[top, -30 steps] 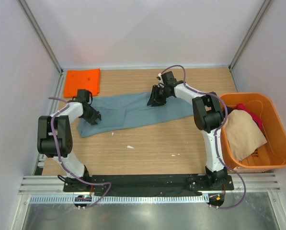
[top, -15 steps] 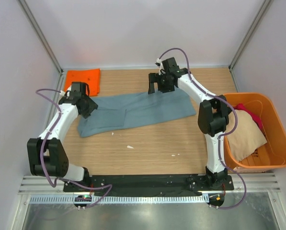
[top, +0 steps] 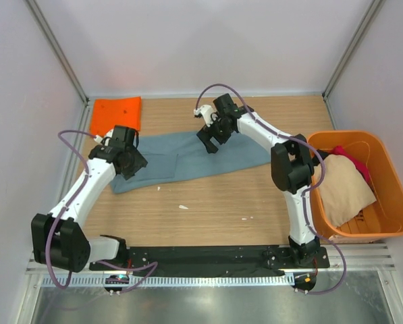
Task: Fold and stack the t-shirts
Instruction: Fold the tshirt
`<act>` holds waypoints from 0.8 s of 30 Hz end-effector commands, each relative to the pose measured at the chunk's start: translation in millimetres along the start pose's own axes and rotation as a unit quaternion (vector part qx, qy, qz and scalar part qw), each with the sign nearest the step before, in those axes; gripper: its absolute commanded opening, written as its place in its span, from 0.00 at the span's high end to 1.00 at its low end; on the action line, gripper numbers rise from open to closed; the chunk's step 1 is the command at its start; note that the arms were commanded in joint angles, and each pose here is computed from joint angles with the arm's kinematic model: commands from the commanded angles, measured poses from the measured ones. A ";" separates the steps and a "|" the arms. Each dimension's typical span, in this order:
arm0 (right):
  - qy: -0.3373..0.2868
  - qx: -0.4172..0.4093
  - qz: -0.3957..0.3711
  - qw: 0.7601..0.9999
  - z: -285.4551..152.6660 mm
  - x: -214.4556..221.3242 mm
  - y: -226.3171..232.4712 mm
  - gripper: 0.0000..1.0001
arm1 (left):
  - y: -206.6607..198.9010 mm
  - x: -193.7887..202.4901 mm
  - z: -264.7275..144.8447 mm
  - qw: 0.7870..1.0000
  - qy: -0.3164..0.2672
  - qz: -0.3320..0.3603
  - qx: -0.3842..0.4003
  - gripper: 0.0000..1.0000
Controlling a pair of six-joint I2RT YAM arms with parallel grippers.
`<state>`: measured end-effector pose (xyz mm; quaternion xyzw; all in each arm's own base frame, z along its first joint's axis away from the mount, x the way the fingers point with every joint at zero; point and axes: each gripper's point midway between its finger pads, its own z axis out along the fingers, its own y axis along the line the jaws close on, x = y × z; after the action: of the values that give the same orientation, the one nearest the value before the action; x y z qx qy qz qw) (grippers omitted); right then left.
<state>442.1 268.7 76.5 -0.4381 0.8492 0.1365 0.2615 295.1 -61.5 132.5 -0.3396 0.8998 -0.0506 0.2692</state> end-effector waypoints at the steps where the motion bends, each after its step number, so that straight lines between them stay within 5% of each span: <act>1: 0.000 -0.012 -0.069 0.998 11.6 -3.3 -12.6 0.00 | 4.8 0.7 -6.1 1.000 -0.012 0.001 -0.008 0.50; 13: 0.082 -0.030 -0.056 0.995 45.4 69.3 -6.8 0.00 | -7.9 -11.5 20.5 0.998 0.000 0.025 -0.058 0.49; 24: 0.157 0.009 0.069 0.985 -0.2 159.1 41.0 0.00 | -37.9 -29.8 85.5 0.988 0.031 0.053 -0.142 0.43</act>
<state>391.0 221.0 19.3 -0.4464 0.8597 0.1064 0.2245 378.5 -68.2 91.1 -0.3319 0.9189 0.0485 0.2079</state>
